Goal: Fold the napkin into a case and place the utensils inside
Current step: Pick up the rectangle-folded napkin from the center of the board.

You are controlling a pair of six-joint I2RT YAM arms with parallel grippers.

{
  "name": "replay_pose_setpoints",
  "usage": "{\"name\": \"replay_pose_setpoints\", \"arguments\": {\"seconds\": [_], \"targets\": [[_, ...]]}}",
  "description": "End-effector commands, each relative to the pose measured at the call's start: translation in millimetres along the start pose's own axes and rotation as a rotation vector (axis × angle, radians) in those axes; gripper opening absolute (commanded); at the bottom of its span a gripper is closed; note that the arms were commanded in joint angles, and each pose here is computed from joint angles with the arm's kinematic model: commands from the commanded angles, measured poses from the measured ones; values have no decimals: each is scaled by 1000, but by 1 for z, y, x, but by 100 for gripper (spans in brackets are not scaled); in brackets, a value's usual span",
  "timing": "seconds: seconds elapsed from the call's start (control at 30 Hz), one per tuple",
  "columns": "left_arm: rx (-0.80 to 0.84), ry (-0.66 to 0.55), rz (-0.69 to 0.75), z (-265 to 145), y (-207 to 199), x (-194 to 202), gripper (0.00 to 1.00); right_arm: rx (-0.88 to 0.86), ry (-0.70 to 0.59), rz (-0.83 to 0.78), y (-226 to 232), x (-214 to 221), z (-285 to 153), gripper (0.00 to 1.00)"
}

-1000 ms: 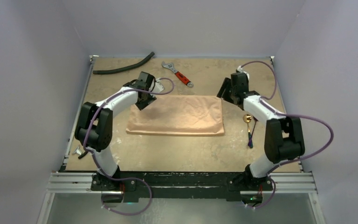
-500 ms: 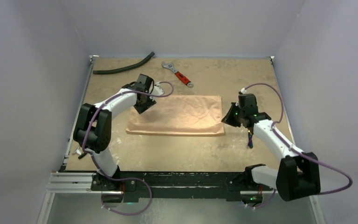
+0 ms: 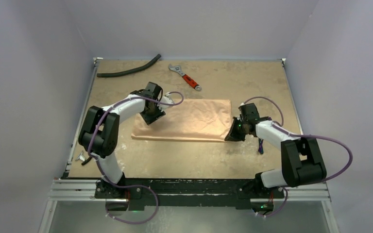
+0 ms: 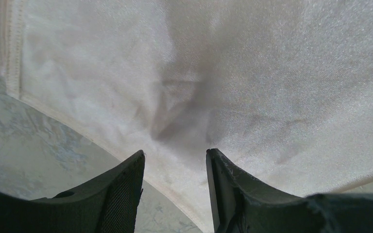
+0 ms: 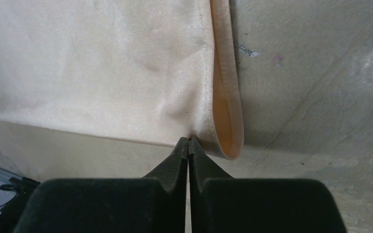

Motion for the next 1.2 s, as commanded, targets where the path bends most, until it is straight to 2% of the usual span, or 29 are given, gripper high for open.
{"name": "replay_pose_setpoints", "arguments": {"seconds": [0.0,0.03,0.1,0.23,0.47,0.5,0.6,0.67,0.7,0.83,1.0,1.17], "targets": [[-22,0,5,5,1,1,49,104,-51,10,-4,-3,-9,0],[-22,0,5,6,0,1,48,123,-68,18,-4,-6,-12,1],[-24,2,9,7,0,2,48,155,-100,25,-2,-13,-18,13],[-29,4,14,10,0,4,48,157,-117,38,1,-16,-25,25],[-30,-18,11,4,1,1,48,160,-93,62,1,-14,-24,28],[-30,-23,11,2,2,0,48,173,-90,65,1,-14,-25,32],[-36,-40,9,-5,4,-4,48,213,-70,88,-2,-11,-28,60],[-39,-47,9,-8,4,-5,48,218,-75,96,-2,-11,-31,72],[-41,-47,8,-8,5,-5,48,219,-77,101,-2,-11,-32,75],[-58,-42,10,-5,5,-3,48,172,-45,134,-3,-5,-26,74],[-90,-30,2,-5,7,0,48,81,-42,201,-1,-1,-12,62],[-120,-52,-39,-17,20,-8,48,91,-56,222,-2,-2,-9,52]]}}
Point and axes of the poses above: each gripper's point midway between its finger pads, its own z axis out along the fingers, its own y axis along the line the jaws close on, x = y × z, the point moved 10 cm from there along -z, back along the fingers, and after that the axes turned 12 degrees about -z, right-handed, at the moved point
